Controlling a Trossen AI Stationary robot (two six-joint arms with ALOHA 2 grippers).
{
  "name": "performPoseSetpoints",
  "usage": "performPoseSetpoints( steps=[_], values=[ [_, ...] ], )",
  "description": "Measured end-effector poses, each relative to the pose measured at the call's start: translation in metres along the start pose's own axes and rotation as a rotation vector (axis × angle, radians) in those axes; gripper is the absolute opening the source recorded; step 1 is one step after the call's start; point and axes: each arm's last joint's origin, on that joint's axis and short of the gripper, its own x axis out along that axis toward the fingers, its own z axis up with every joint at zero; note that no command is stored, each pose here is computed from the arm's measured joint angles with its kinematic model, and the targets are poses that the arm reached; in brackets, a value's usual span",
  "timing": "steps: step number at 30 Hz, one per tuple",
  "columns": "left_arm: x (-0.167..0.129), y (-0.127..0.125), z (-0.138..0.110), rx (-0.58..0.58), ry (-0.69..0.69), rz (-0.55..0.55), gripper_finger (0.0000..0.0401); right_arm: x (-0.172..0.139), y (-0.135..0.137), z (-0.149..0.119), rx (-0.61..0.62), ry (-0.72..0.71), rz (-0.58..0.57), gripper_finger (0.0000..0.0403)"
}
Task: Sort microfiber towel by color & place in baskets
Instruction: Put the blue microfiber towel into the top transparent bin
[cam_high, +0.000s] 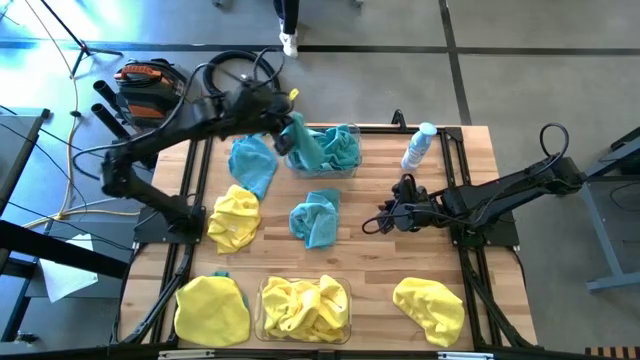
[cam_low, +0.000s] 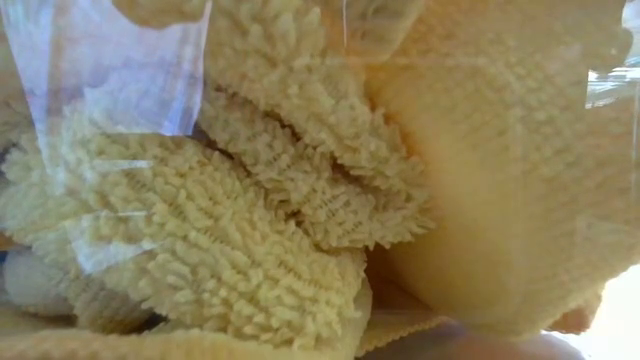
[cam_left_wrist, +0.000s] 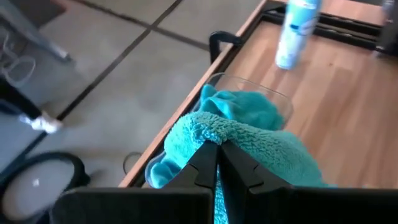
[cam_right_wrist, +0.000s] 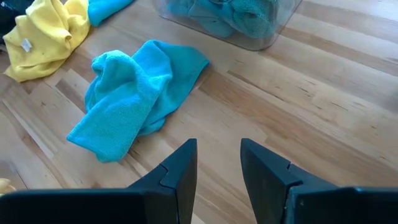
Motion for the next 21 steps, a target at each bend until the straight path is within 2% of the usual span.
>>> performPoseSetpoints(
  steps=[5, 11, 21],
  values=[
    [0.037, 0.006, 0.005, -0.125, 0.085, 0.017, 0.0000, 0.000, 0.000, 0.000, 0.003, -0.005, -0.002, 0.0117],
    [0.076, 0.013, -0.008, -0.246, 0.241, -0.001, 0.0000, 0.000, 0.000, 0.000, 0.006, -0.005, -0.002, 0.0117],
    [0.143, 0.013, -0.033, -0.308, 0.438, -0.015, 0.0000, 0.000, 0.000, 0.001, 0.003, -0.021, -0.011, 0.0117]
  ],
)
